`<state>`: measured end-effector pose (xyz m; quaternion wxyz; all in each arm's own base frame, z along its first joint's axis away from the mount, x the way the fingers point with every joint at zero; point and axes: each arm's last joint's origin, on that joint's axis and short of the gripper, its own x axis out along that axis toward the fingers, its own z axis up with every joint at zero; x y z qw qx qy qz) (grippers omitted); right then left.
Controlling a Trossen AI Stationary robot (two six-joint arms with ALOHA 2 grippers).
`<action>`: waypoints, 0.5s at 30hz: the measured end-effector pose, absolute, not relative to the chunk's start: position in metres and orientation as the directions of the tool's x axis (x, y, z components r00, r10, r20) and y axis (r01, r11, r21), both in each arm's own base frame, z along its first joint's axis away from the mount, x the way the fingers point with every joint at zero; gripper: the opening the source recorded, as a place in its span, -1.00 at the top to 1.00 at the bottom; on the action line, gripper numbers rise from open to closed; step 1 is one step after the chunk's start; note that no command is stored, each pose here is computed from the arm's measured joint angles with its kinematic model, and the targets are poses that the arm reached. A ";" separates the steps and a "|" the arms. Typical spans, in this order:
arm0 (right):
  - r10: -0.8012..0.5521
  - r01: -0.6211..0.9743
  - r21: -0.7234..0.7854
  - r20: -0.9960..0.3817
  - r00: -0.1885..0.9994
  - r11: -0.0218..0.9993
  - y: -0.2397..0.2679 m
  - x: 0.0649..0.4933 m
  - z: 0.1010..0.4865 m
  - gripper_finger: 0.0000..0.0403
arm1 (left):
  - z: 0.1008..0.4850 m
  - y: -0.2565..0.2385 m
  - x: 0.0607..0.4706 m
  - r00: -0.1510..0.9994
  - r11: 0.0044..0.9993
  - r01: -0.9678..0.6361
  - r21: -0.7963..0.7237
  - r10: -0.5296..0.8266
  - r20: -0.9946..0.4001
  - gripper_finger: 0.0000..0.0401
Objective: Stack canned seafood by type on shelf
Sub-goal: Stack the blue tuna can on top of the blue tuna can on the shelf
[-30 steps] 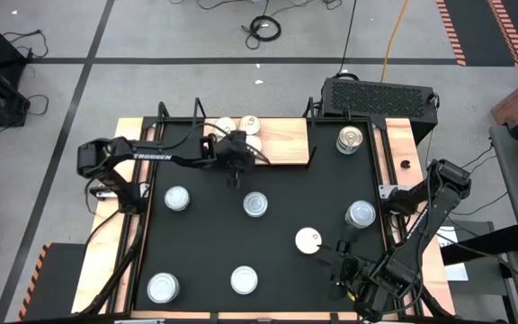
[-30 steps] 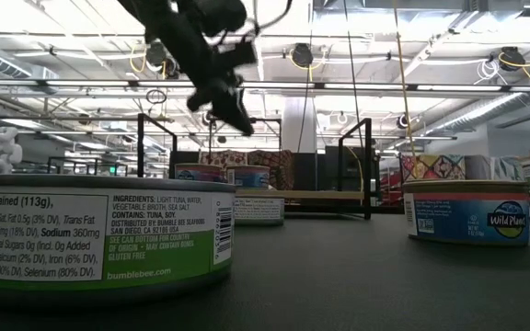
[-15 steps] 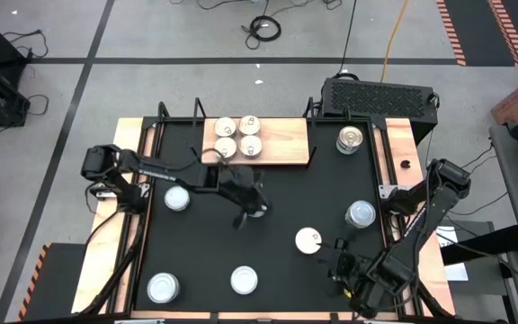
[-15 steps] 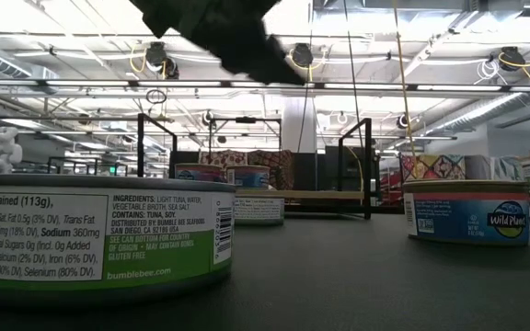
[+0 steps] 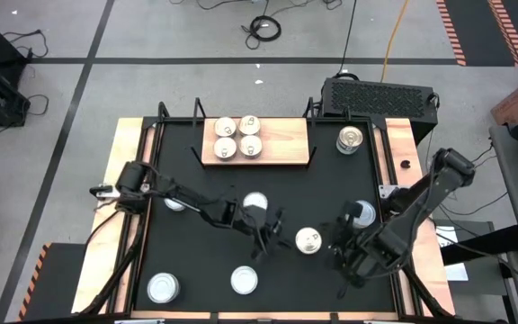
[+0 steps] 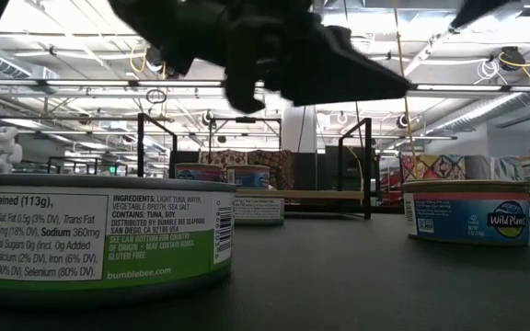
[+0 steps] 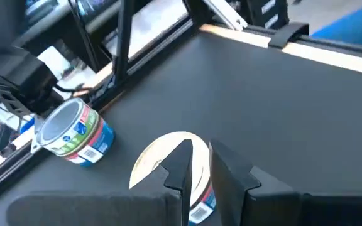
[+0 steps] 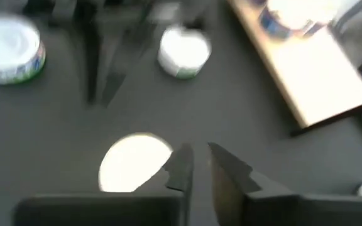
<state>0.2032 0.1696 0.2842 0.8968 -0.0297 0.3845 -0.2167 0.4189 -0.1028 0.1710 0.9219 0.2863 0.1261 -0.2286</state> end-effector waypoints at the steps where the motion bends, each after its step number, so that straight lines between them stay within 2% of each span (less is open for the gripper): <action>1: -0.419 0.371 -0.221 -0.657 0.626 0.902 0.167 0.201 0.288 0.94 | 0.172 -0.107 0.422 0.863 0.731 0.491 0.474 -0.335 -0.378 0.72; 7: -0.399 0.417 -0.145 -0.671 0.625 0.897 0.152 0.191 0.271 0.98 | 0.199 -0.127 0.434 0.838 0.716 0.512 0.475 -0.295 -0.459 0.62; 11: -0.316 0.450 -0.012 -0.728 0.609 0.893 0.143 0.183 0.259 0.99 | 0.211 -0.135 0.436 0.823 0.705 0.533 0.468 -0.304 -0.480 0.40; 15: -0.240 0.395 0.054 -0.717 0.654 0.917 0.142 0.180 0.256 1.00 | 0.211 -0.136 0.436 0.827 0.707 0.525 0.473 -0.294 -0.478 0.16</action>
